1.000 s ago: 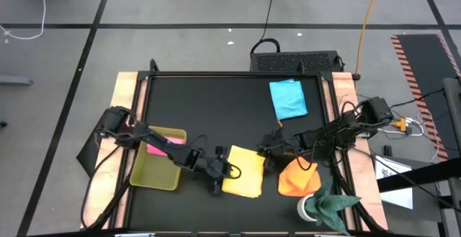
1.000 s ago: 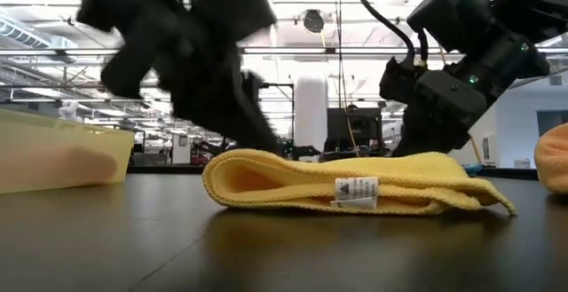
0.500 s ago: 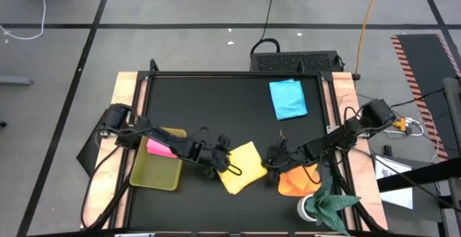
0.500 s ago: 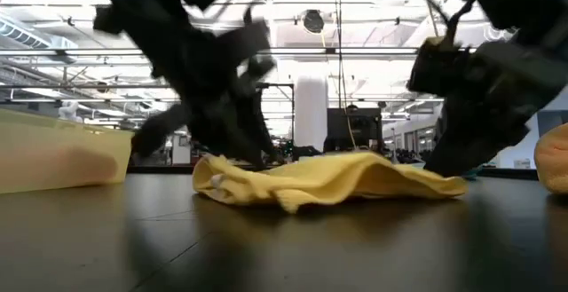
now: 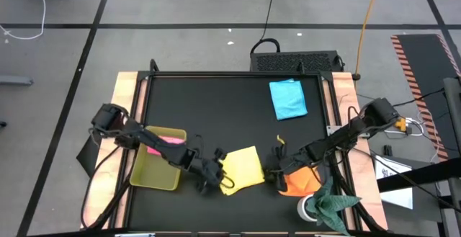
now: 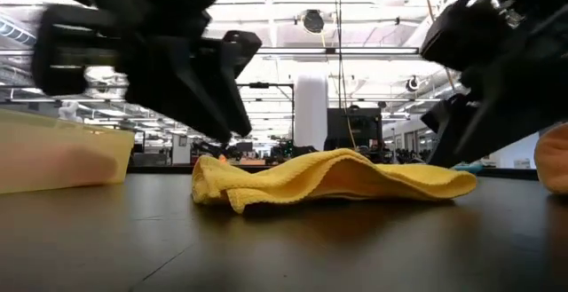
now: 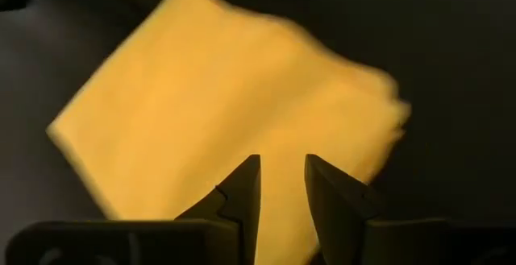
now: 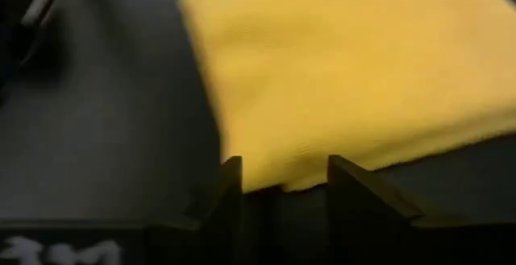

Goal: Fold microfiber towels
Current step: Fold the yellow microfiber towel

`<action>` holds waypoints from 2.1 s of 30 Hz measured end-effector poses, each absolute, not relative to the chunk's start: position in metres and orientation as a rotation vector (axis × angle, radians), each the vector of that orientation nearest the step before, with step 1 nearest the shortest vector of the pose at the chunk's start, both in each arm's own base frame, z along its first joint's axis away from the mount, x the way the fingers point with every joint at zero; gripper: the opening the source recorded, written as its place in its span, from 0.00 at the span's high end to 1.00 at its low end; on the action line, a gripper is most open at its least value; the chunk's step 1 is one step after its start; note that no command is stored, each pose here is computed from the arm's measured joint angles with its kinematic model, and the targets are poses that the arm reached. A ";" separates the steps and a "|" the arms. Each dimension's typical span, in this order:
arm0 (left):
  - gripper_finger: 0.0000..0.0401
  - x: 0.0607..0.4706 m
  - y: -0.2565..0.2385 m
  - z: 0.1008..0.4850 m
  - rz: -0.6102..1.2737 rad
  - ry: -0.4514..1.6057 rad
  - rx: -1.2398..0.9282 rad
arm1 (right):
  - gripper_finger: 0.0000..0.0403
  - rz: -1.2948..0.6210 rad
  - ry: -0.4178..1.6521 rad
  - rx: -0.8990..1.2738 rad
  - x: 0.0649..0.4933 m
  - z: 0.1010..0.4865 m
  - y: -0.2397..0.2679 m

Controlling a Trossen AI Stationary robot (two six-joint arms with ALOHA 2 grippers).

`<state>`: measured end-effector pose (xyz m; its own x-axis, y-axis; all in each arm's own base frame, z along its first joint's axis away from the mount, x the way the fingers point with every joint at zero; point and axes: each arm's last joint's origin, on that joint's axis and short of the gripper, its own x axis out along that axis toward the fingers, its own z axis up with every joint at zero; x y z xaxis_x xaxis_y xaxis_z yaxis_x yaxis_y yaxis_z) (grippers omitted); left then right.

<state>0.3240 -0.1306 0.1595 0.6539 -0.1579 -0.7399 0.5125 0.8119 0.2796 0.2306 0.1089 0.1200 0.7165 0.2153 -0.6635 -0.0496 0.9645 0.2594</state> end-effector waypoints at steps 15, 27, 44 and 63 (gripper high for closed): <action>0.39 0.315 -0.193 0.132 -0.415 0.656 0.477 | 0.60 0.454 0.524 -0.793 0.214 0.118 0.149; 0.45 0.321 -0.195 0.123 -0.243 0.625 0.387 | 0.75 0.406 0.593 -0.874 0.237 0.102 0.138; 0.45 0.336 -0.186 0.137 -0.088 0.467 0.251 | 0.99 0.145 0.424 -0.342 0.244 0.155 0.126; 0.46 0.370 -0.123 0.150 0.146 0.347 0.179 | 0.99 -0.071 0.419 -0.159 0.256 0.164 0.089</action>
